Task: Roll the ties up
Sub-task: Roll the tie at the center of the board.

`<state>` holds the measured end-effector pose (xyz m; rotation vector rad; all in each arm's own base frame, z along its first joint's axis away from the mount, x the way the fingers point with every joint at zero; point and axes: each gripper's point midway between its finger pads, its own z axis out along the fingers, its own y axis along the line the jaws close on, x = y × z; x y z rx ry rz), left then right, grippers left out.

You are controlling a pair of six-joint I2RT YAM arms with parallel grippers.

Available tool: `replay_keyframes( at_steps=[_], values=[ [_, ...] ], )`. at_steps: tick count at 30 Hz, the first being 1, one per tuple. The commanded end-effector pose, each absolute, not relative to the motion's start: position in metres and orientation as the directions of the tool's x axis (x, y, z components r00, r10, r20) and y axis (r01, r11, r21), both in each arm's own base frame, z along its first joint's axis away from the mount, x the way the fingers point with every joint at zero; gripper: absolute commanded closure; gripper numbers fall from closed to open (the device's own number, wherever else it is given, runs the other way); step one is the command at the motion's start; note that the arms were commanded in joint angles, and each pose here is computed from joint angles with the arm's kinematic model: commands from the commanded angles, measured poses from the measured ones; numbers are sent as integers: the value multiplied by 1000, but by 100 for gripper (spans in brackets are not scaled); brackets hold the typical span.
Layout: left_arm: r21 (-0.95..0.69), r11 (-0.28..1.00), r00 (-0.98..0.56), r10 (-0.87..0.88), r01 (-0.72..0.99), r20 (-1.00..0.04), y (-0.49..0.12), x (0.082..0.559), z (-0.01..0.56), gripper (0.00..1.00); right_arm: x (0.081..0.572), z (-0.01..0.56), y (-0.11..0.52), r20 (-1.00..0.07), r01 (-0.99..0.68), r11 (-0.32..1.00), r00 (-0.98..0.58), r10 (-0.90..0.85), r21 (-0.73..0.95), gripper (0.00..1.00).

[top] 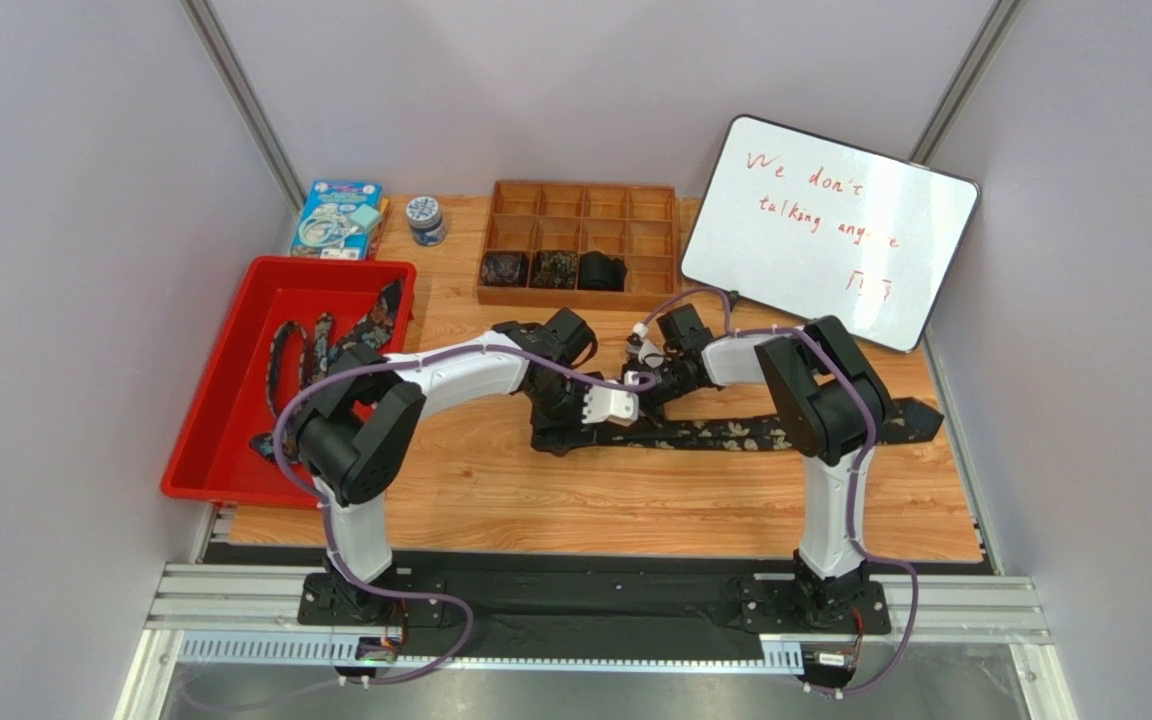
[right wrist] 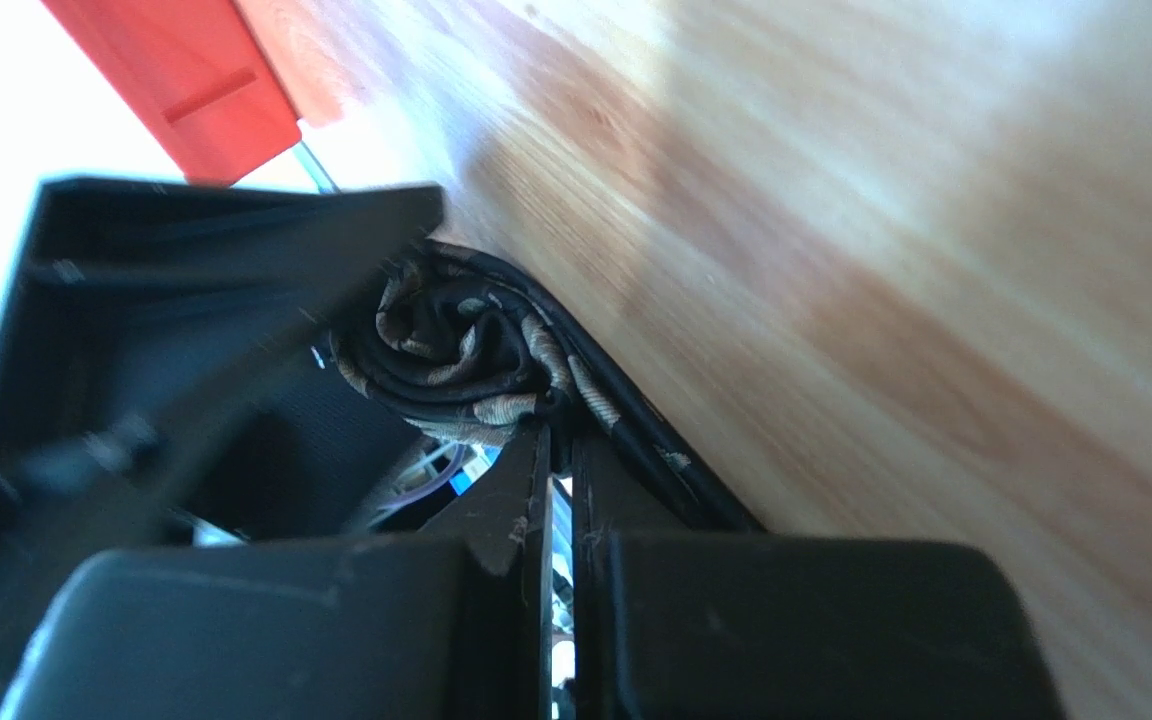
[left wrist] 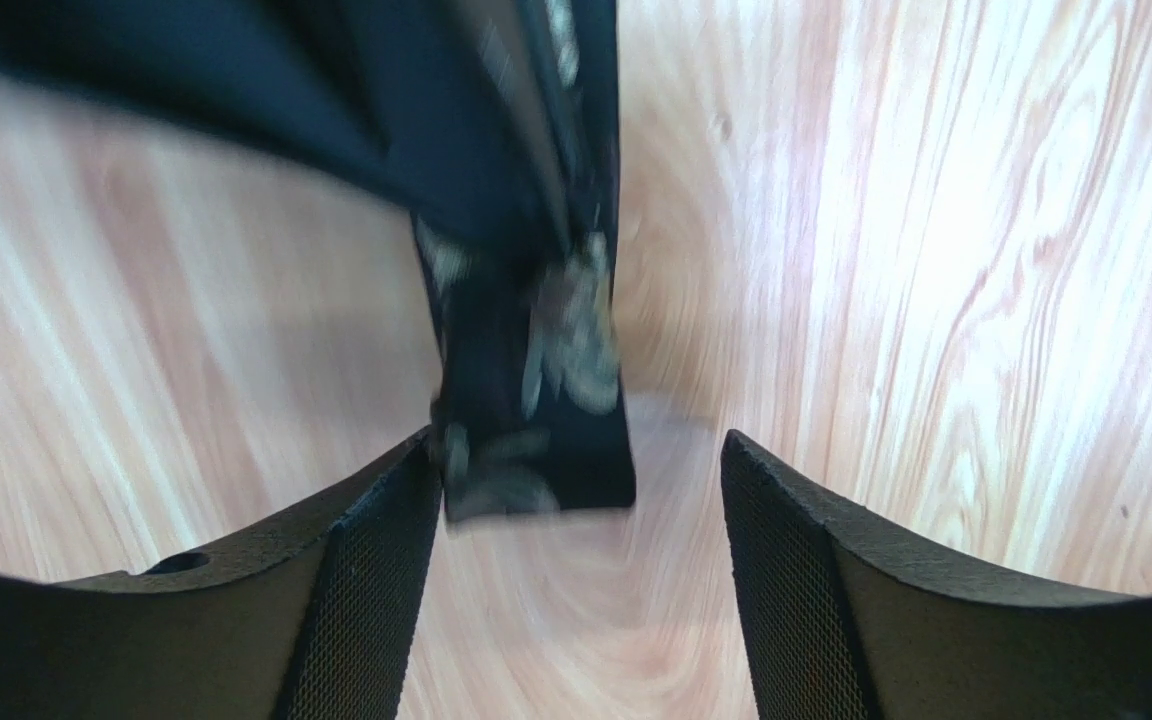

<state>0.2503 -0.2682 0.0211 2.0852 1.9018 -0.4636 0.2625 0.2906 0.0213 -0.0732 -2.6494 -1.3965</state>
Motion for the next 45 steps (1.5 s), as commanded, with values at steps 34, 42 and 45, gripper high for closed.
replay_keyframes(
  at_steps=[34,42,45],
  values=[
    [15,191,-88,520,982,-850,-308,227,103,3,209,-27,233,281,168,647,-957,-75,744,100],
    [117,159,33,450,980,-892,-334,245,102,8,199,-36,228,332,171,644,-933,-138,746,100],
    [124,114,57,469,986,-881,-339,242,86,14,199,-37,227,327,163,644,-934,-144,748,100]
  ],
)
